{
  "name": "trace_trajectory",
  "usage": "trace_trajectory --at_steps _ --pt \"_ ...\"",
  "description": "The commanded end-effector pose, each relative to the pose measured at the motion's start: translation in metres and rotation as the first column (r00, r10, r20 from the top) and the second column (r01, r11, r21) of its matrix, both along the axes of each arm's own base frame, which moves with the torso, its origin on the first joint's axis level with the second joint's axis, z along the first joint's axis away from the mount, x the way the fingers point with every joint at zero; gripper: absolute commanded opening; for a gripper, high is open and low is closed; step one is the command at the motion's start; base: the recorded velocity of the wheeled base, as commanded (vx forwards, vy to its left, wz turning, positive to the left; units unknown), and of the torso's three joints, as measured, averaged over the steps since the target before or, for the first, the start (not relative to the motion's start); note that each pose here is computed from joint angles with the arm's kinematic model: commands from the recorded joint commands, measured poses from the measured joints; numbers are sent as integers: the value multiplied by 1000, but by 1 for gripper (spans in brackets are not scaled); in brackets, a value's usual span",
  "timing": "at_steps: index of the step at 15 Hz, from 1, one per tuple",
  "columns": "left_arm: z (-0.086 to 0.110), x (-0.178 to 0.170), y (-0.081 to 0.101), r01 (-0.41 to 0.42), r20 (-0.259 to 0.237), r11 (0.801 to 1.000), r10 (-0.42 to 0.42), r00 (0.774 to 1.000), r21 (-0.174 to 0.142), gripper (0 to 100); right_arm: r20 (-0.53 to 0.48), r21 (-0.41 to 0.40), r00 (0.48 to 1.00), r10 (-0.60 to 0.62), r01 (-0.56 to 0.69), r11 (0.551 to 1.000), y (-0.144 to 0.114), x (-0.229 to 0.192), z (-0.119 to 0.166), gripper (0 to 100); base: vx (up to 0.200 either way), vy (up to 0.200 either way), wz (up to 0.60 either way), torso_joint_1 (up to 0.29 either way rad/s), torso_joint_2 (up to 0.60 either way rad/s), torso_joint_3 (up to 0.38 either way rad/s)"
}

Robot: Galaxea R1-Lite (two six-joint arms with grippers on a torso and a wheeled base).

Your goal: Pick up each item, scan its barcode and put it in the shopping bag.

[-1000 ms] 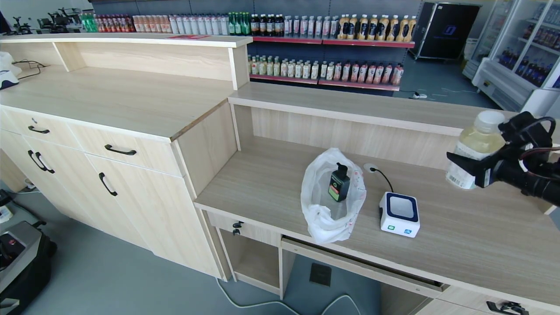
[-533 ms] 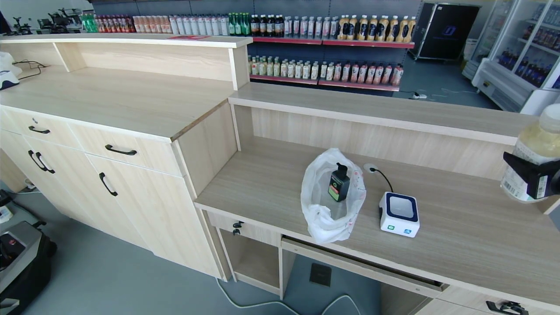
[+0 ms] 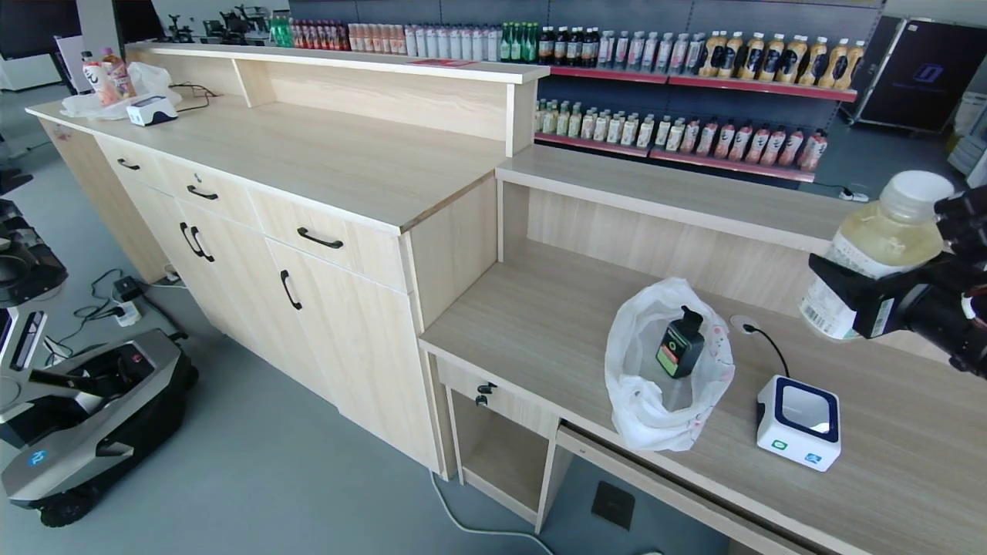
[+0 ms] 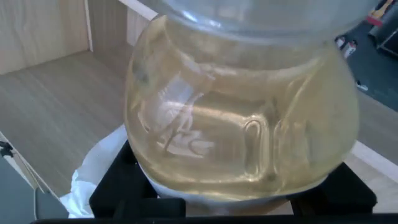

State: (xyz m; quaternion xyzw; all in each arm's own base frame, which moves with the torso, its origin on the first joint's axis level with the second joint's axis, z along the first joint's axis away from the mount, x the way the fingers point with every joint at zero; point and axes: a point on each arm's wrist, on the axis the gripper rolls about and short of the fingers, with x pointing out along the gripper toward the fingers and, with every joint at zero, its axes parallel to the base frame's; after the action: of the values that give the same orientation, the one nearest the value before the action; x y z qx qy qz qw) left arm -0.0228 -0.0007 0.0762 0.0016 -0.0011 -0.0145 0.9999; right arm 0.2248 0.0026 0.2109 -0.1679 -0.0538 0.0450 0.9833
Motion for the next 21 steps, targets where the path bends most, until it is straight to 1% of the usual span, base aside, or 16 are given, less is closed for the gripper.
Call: trace_trajectory --at_steps 1,2,4,6,8,14,18,21 --pt "0 0 0 0 -1 1000 0 1000 0 100 -129 15 990 55 -54 998 10 26 -31 0 0 0 0 0 0 0" --pt "0 0 0 0 -1 1000 0 1000 0 100 -129 15 990 55 -54 998 10 26 -31 0 0 0 0 0 0 0" --pt "0 0 0 0 -1 1000 0 1000 0 100 -291 45 955 52 -41 998 10 59 -78 0 0 0 0 0 0 0" --pt "0 0 0 0 -1 1000 0 1000 0 100 -328 47 943 55 -42 998 11 74 -102 0 0 0 0 0 0 0" --pt "0 0 0 0 -1 1000 0 1000 0 100 -346 45 937 56 -43 998 11 81 -119 0 0 0 0 0 0 0" --pt "0 0 0 0 -1 1000 0 1000 0 100 -383 43 922 59 -46 998 13 92 -146 0 0 0 0 0 0 0" --pt "0 0 0 0 -1 1000 0 1000 0 100 -368 64 920 132 -117 991 17 98 -158 0 0 0 0 0 0 0" --pt "0 0 0 0 -1 1000 0 1000 0 100 -361 67 922 140 -124 990 17 102 -165 0 0 0 0 0 0 0"
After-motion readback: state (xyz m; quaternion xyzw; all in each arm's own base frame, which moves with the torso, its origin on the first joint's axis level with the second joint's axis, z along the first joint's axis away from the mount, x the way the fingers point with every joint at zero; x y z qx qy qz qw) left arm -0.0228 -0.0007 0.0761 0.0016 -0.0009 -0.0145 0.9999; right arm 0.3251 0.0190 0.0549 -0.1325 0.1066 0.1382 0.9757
